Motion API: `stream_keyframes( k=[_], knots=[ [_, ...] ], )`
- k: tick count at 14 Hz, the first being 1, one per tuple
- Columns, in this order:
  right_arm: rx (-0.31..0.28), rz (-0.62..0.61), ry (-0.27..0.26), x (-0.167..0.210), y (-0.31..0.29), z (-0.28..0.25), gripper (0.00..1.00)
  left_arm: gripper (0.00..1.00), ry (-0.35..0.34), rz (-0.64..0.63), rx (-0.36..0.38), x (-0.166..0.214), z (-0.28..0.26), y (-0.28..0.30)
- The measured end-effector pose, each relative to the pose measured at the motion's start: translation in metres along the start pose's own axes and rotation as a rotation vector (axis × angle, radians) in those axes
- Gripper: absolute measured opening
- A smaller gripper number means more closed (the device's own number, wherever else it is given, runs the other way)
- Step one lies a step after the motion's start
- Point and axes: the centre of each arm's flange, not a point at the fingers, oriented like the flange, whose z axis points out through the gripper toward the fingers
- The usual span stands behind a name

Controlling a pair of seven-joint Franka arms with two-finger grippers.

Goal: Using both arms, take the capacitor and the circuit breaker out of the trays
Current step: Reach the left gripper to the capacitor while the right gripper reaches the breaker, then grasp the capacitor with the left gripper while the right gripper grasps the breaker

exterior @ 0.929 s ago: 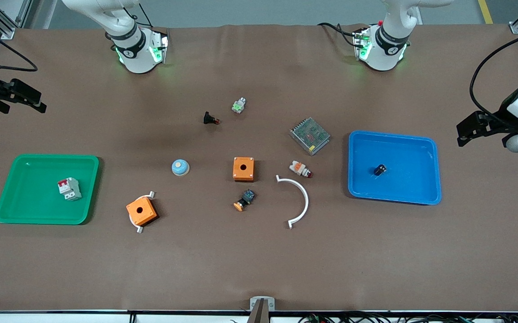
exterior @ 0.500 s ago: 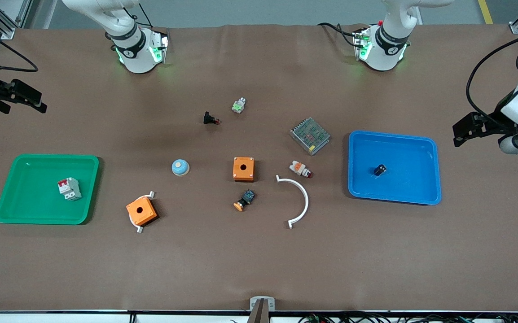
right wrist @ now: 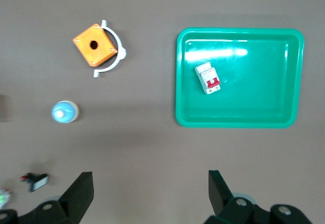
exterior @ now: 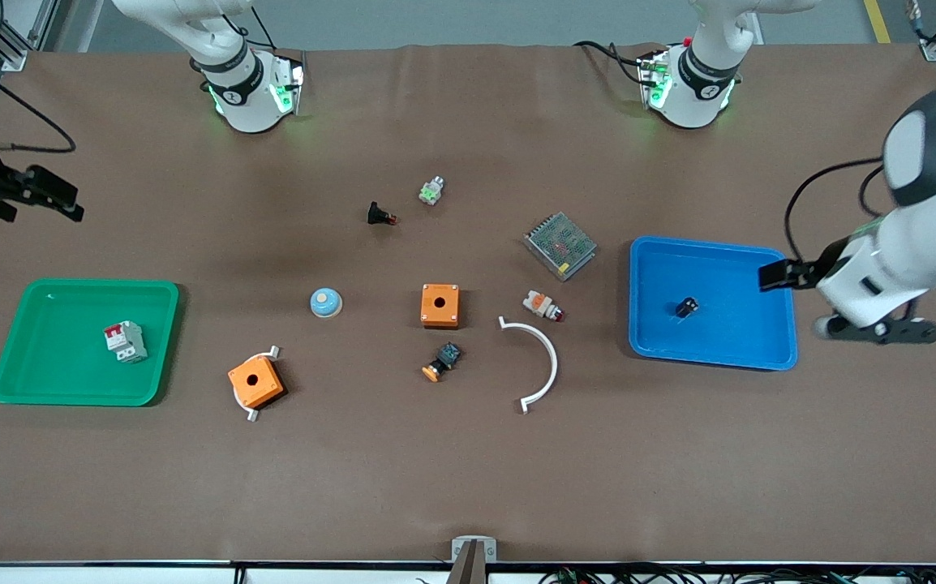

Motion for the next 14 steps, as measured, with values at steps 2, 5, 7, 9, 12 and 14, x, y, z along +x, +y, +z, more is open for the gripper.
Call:
stream_keyframes(
  k=[2,5,7,9,12,14],
  knots=[
    [-0.007,-0.036,-0.003,0.012,0.020,0.046,1.00,1.00,-0.001,0.022,-0.003,0.015,0.049,0.014],
    [-0.018,-0.089,-0.027,0.031,0.060,0.122,1.00,1.00,0.012,0.044,-0.008,0.019,0.131,0.028],
    [-0.024,-0.130,-0.045,0.041,0.085,0.168,0.98,1.00,0.009,0.046,-0.009,0.015,0.172,0.028],
    [-0.026,-0.189,-0.069,0.048,0.101,0.213,0.95,1.00,-0.007,0.049,-0.010,0.012,0.203,0.030],
    [-0.024,-0.243,-0.105,0.056,0.102,0.270,0.95,1.00,-0.036,0.055,-0.009,0.011,0.235,0.034],
    [-0.029,-0.276,-0.100,0.061,0.099,0.293,0.92,1.00,-0.033,0.066,-0.002,0.008,0.255,0.036]
  ],
)
